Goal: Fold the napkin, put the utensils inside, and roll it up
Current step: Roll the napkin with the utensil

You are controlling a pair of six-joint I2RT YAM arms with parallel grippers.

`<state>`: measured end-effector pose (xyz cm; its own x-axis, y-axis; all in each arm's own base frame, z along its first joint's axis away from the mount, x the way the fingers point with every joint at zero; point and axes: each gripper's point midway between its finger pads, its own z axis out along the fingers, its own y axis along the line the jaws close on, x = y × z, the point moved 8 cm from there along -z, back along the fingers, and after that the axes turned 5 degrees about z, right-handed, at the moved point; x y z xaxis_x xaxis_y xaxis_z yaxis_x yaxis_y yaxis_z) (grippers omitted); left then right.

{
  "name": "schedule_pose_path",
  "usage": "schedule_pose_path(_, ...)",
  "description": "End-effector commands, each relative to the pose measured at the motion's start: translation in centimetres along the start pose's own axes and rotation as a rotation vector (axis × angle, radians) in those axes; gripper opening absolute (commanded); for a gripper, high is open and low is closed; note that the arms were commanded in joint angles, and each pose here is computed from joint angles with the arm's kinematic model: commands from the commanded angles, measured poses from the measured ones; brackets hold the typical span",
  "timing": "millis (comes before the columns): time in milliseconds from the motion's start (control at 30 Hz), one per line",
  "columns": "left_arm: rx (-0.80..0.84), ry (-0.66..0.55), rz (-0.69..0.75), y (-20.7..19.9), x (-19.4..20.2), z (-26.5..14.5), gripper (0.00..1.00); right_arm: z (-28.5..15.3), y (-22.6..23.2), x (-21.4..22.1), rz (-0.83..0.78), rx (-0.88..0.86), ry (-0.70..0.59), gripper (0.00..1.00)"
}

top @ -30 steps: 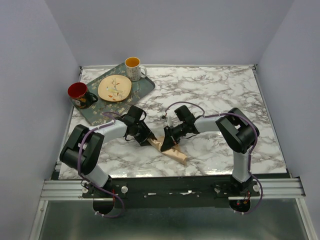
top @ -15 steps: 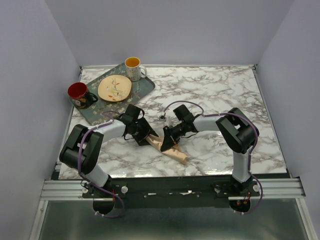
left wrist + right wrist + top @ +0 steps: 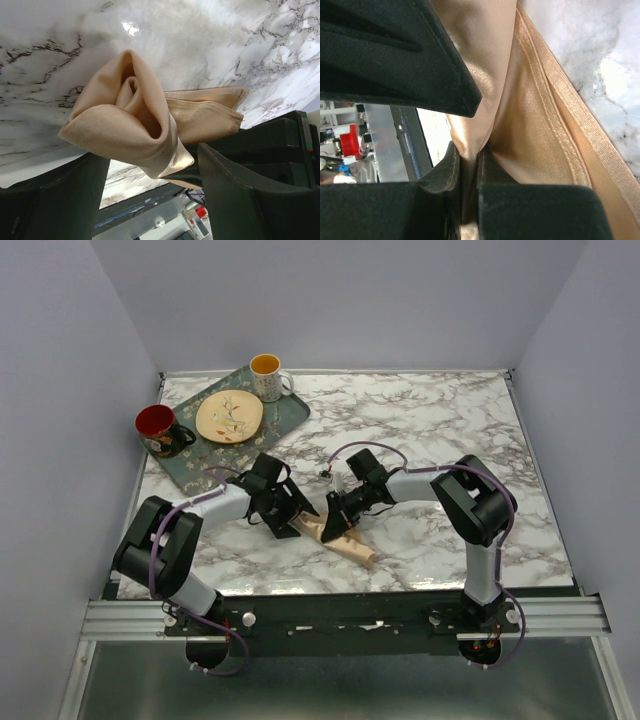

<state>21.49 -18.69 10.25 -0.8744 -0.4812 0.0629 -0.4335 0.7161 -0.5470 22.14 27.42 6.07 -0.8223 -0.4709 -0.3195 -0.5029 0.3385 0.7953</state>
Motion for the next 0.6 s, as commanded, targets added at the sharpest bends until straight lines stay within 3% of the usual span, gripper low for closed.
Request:
schedule_pose_path(0, -0.103, 0.023, -0.038, 2.1, 0.6, 1.7, 0.8, 0.7, -2.3, 0.7, 0.032, 0.118, 0.005, 0.01)
schedule_pose_path(233, -0.133, 0.018, -0.048, 2.2, -0.1, 3.8, 0.68, 0.3, -2.1, 0.5, -0.005, 0.146, -0.01, 0.01)
schedule_pose_path(433, -0.195, 0.03, -0.045, 4.0, 0.3, 4.6, 0.46, -0.6, -1.8, -0.2, -0.031, 0.236, -0.019, 0.08)
schedule_pose_path(567, -0.216, 0.023, -0.028, 4.3, 0.4, 4.3, 0.39, -1.1, -1.4, -0.5, -0.053, 0.29, -0.017, 0.13)
